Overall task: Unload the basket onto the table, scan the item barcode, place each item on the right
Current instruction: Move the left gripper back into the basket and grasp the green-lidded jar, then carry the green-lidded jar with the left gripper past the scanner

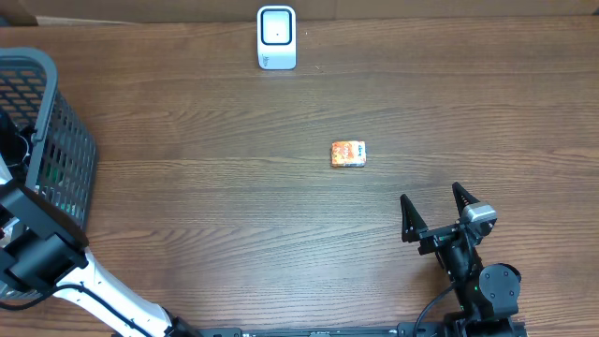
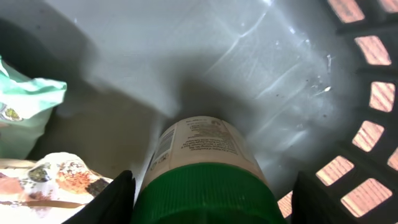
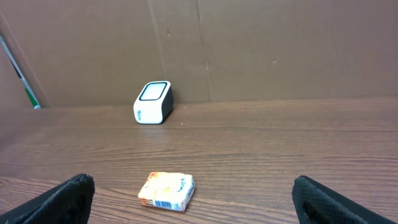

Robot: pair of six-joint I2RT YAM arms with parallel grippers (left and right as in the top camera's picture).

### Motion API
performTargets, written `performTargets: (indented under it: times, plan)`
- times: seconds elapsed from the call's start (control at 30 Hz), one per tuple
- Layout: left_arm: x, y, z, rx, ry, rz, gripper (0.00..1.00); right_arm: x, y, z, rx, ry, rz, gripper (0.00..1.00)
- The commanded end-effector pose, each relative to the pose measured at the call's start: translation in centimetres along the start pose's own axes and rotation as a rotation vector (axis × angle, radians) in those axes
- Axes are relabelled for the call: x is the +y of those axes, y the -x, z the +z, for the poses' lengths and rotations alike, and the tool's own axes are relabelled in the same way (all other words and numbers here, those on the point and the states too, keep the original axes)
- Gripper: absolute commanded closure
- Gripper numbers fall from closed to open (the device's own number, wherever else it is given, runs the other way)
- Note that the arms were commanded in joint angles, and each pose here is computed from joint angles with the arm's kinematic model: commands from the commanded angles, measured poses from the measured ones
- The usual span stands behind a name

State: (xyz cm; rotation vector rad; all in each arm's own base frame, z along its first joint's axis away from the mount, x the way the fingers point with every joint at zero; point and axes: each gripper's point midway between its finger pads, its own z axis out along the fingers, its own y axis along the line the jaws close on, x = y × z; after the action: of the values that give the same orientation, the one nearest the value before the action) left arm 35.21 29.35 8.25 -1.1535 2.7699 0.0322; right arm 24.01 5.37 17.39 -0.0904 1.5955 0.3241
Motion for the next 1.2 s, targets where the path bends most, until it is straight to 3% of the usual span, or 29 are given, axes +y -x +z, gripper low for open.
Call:
performTargets:
  times: [0.0, 0.13, 0.3, 0.53, 0.63, 0.77, 0.93, 1.03, 1.17]
  plan:
    - [0.0, -0.4, 0.5, 0.025, 0.009, 0.016, 0.64, 0.0, -0.2, 0.0, -0.005, 0.003, 0.001, 0.00]
    - [0.1, -0.8, 0.3, 0.041, 0.010, 0.016, 0.71, 0.0, -0.2, 0.0, -0.005, 0.003, 0.001, 0.00]
    - [0.0, -0.1, -1.9, 0.022, 0.009, 0.002, 0.70, 0.0, -0.2, 0.0, -0.005, 0.003, 0.001, 0.00]
    - [-0.5, 2.9, -10.5, -0.133, -0.012, -0.074, 0.69, 0.0, -0.2, 0.0, -0.005, 0.003, 0.001, 0.00]
    - [-0.8, 3.9, -16.5, -0.262, -0.044, -0.132, 0.69, 0.0, -0.2, 0.0, -0.005, 0.003, 0.001, 0.00]
    - [-3.2, 4.0, -23.6, -0.421, -0.203, -0.139, 0.69, 0.0, -0.2, 0.0, -0.005, 0.003, 0.001, 0.00]
    - [-8.5, 2.4, -31.3, -0.562, -0.519, -0.052, 0.69, 0.0, -0.2, 0.0, -0.005, 0.003, 0.001, 0.00]
    - [-12.7, 0.3, -35.0, -0.596, -0.696, 0.071, 0.69, 0.0, -0.2, 0.0, -0.005, 0.003, 0.001, 0.00]
    - [-18.3, -2.6, -35.9, -0.573, -0.759, 0.245, 0.70, 0.0, -0.2, 0.0, -0.005, 0.003, 0.001, 0.00]
